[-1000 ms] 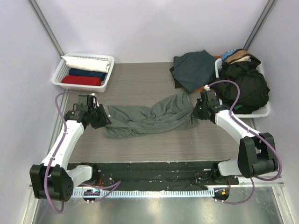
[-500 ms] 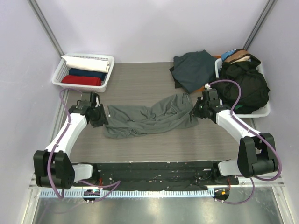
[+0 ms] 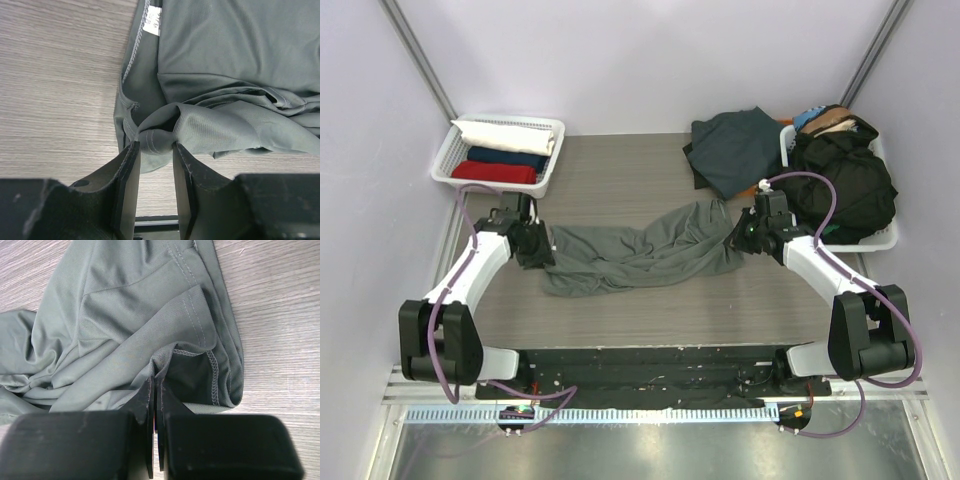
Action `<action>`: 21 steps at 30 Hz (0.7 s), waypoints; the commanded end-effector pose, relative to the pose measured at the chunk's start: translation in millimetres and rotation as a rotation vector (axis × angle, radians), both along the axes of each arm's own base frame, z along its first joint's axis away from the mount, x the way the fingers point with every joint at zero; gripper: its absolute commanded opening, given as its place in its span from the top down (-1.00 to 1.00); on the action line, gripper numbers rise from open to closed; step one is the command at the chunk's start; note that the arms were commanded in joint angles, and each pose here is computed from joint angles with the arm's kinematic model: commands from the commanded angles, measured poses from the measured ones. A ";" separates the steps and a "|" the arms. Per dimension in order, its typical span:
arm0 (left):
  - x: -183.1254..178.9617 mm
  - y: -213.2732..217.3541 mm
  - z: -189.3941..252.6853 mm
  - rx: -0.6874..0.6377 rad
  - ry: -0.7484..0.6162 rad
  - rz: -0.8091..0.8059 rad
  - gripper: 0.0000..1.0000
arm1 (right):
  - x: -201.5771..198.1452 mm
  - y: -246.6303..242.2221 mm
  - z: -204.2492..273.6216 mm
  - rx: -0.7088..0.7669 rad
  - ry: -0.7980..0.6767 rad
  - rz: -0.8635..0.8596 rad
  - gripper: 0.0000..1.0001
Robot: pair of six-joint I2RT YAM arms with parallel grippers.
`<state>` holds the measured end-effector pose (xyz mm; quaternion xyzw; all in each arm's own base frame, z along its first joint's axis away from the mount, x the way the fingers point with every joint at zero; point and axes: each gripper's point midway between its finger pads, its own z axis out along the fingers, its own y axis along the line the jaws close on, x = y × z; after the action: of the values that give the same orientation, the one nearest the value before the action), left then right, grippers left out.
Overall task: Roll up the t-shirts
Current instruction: Flatten out the T-shirt at the center of the board.
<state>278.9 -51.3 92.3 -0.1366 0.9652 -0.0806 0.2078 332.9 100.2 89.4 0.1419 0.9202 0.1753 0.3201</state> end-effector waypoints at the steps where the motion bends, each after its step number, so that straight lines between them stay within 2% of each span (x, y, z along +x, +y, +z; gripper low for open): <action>1: 13.0 -4.8 8.5 -0.028 -0.032 -0.021 0.27 | 7.3 2.9 10.1 0.026 -0.053 0.010 0.98; 5: 11.0 -3.0 4.6 -0.016 -0.012 -0.014 0.32 | 7.0 2.3 11.8 0.031 -0.057 0.010 0.98; 7: 10.6 -4.5 4.0 -0.024 -0.010 -0.019 0.51 | 7.0 1.2 12.2 0.032 -0.058 0.006 0.98; 8: 10.0 -5.7 2.9 -0.032 -0.005 -0.020 0.80 | 6.9 1.5 12.3 0.033 -0.058 0.007 0.98; 9: 9.7 -7.2 2.3 -0.040 0.000 -0.026 0.96 | 6.6 0.9 12.3 0.035 -0.058 0.006 0.98; 10: 9.5 -8.2 2.8 -0.043 -0.001 -0.029 1.00 | 5.9 0.8 11.4 0.035 -0.055 0.006 0.98; 15: 2.8 -6.3 14.2 -0.037 -0.022 -0.026 1.00 | 4.2 -0.2 13.8 0.043 -0.061 0.003 0.98; 19: -10.1 -5.5 40.5 -0.042 -0.031 -0.018 1.00 | 1.8 0.0 23.7 0.056 -0.072 0.005 0.98; 21: -17.2 -14.0 63.4 -0.092 -0.050 -0.033 1.00 | 1.5 2.9 40.6 0.076 -0.099 0.016 0.98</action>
<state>267.1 -56.4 103.4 -0.1343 0.9674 -0.0948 0.1927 329.2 98.1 91.3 0.1463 0.9167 0.1898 0.3198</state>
